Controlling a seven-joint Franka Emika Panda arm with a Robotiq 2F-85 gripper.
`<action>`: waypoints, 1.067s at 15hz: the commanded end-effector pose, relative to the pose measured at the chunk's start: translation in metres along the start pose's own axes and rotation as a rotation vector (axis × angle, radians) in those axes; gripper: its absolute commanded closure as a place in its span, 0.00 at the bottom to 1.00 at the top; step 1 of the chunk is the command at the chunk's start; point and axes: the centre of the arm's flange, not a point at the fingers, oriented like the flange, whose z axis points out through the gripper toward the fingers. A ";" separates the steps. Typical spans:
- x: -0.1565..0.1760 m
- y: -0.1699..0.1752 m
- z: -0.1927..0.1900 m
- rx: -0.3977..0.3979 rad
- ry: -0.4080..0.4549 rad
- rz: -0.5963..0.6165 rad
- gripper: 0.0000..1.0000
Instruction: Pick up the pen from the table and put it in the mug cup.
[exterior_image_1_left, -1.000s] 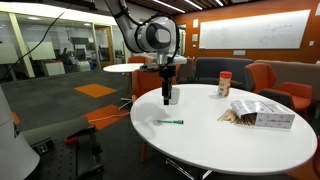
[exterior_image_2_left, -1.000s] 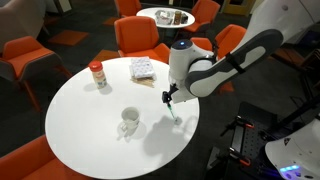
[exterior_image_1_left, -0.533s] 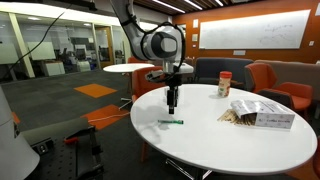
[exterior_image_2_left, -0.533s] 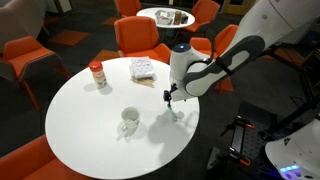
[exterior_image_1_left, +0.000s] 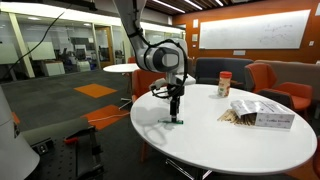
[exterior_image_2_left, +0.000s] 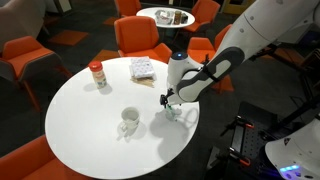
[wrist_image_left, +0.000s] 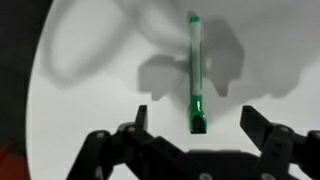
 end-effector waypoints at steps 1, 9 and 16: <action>0.009 -0.012 0.009 0.016 0.006 -0.015 0.00; 0.008 -0.030 0.022 0.008 0.009 -0.032 0.73; 0.002 -0.032 0.010 0.016 0.023 -0.040 0.95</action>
